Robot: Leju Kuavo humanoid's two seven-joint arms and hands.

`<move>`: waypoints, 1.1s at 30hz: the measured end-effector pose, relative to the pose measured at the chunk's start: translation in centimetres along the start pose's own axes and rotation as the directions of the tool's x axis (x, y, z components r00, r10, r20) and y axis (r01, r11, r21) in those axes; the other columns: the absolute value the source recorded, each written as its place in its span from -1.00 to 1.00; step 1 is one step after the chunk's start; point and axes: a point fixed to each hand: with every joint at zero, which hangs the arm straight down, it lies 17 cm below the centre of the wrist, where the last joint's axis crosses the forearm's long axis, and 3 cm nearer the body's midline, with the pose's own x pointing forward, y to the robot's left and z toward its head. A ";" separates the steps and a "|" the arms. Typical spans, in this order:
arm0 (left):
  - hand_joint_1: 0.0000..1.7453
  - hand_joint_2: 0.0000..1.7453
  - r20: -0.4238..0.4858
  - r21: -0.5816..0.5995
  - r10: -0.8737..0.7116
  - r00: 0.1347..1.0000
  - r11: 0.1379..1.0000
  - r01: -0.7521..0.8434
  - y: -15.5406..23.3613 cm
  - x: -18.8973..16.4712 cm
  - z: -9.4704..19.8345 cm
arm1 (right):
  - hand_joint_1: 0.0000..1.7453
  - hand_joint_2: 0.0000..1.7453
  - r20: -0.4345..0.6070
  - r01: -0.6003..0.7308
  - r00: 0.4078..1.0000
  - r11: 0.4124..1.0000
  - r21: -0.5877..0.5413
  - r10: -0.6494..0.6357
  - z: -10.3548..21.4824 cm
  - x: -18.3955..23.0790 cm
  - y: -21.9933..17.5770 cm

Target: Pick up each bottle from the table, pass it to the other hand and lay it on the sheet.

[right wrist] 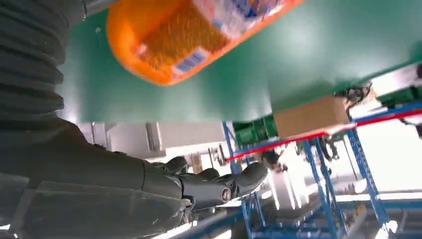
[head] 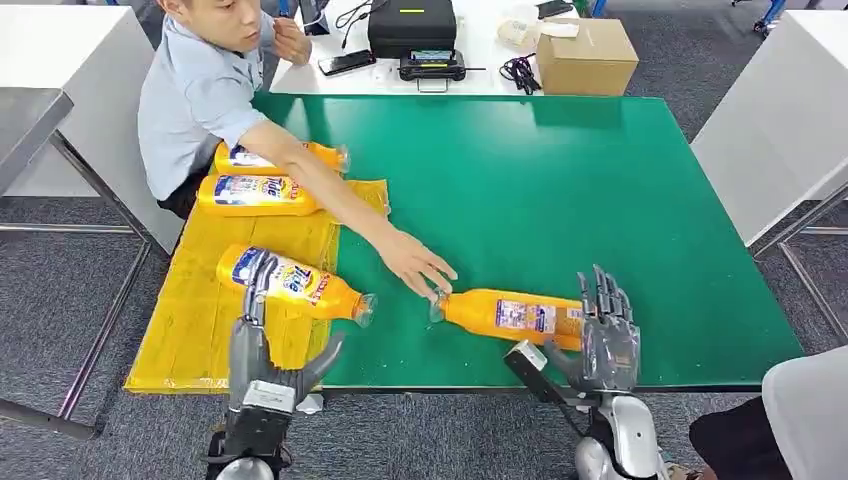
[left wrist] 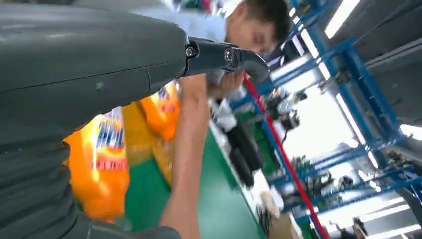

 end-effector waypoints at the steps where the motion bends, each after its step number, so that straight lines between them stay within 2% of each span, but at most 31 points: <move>1: -1.00 1.00 0.001 -0.002 -0.012 1.000 1.000 0.012 -0.1 0.0 -0.1 | -1.00 1.00 -0.001 0.032 0.999 0.999 0.024 -0.032 -0.1 0.1 0.5; 5: -1.00 1.00 -0.011 -0.024 -0.019 1.000 1.000 0.018 -0.7 -0.3 -0.1 | -1.00 1.00 -0.010 0.123 0.992 0.989 0.088 -0.122 -0.4 0.4 1.8; 11: -1.00 1.00 -0.027 -0.062 -0.008 1.000 0.998 0.006 -1.8 -0.7 -0.5 | -1.00 1.00 -0.005 0.146 0.989 0.979 0.144 -0.147 -2.1 0.5 2.6; 15: -1.00 1.00 -0.034 -0.083 0.007 0.999 0.997 -0.010 -2.5 -0.7 -0.9 | -1.00 1.00 -0.007 0.132 0.991 0.975 0.179 -0.133 -3.2 -0.1 3.2; 28: -1.00 1.00 -0.050 -0.119 0.022 0.999 0.992 -0.028 -3.8 -0.9 -0.8 | -1.00 1.00 -0.002 0.085 0.996 0.970 0.229 -0.086 -3.9 -0.9 4.4; 33: -1.00 1.00 -0.071 -0.140 0.020 0.997 0.990 -0.030 -4.3 -1.3 -0.6 | -1.00 1.00 -0.057 0.073 0.997 0.952 0.298 -0.058 -3.1 -2.2 5.8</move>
